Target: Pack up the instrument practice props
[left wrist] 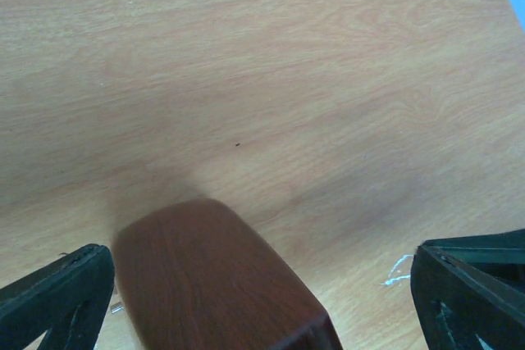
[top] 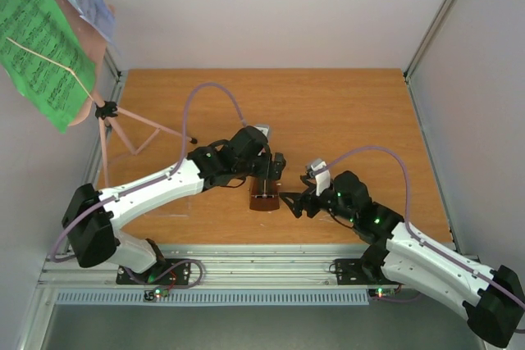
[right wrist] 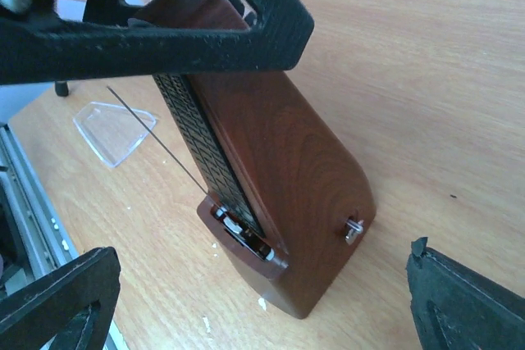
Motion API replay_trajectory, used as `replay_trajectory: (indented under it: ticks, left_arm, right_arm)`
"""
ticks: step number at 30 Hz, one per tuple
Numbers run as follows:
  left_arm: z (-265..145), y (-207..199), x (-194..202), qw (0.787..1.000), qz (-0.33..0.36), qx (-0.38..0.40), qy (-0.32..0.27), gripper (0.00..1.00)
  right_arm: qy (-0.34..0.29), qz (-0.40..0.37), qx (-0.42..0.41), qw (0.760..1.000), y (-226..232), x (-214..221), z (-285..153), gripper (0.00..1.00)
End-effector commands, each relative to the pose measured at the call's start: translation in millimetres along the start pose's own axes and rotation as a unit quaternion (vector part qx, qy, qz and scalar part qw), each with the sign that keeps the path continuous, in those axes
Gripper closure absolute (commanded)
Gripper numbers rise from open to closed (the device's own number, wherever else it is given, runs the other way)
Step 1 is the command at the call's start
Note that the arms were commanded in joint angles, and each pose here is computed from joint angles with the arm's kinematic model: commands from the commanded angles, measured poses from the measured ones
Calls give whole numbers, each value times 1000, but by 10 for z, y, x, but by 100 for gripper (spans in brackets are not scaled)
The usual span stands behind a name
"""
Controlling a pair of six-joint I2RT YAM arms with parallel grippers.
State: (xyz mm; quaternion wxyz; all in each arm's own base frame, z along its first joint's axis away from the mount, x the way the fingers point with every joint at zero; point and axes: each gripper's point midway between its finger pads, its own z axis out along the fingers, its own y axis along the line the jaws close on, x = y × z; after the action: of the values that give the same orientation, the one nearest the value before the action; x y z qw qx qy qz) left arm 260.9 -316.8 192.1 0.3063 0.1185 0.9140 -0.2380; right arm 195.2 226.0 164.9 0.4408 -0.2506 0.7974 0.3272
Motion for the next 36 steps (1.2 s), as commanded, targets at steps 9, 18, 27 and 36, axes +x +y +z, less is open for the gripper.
replay_trajectory:
  ticks: [9, 18, 27, 36]
  left_arm:
    - [96, -93, -33, 998, 55, -18, -12, 19]
    - [33, -200, 254, 995, 86, 39, 41, 41]
    - [-243, -525, 581, 965, 171, 164, 113, 53]
    - [-397, -584, 686, 950, 210, 197, 124, 42]
  right_arm:
    - [-5, 21, 40, 999, -128, 95, -187, 4]
    - [3, 18, 48, 999, -144, 122, -236, 6]
    - [-4, 15, 26, 1000, -58, 67, -276, 6]
    - [-8, -3, -30, 1000, 146, 74, -358, 6]
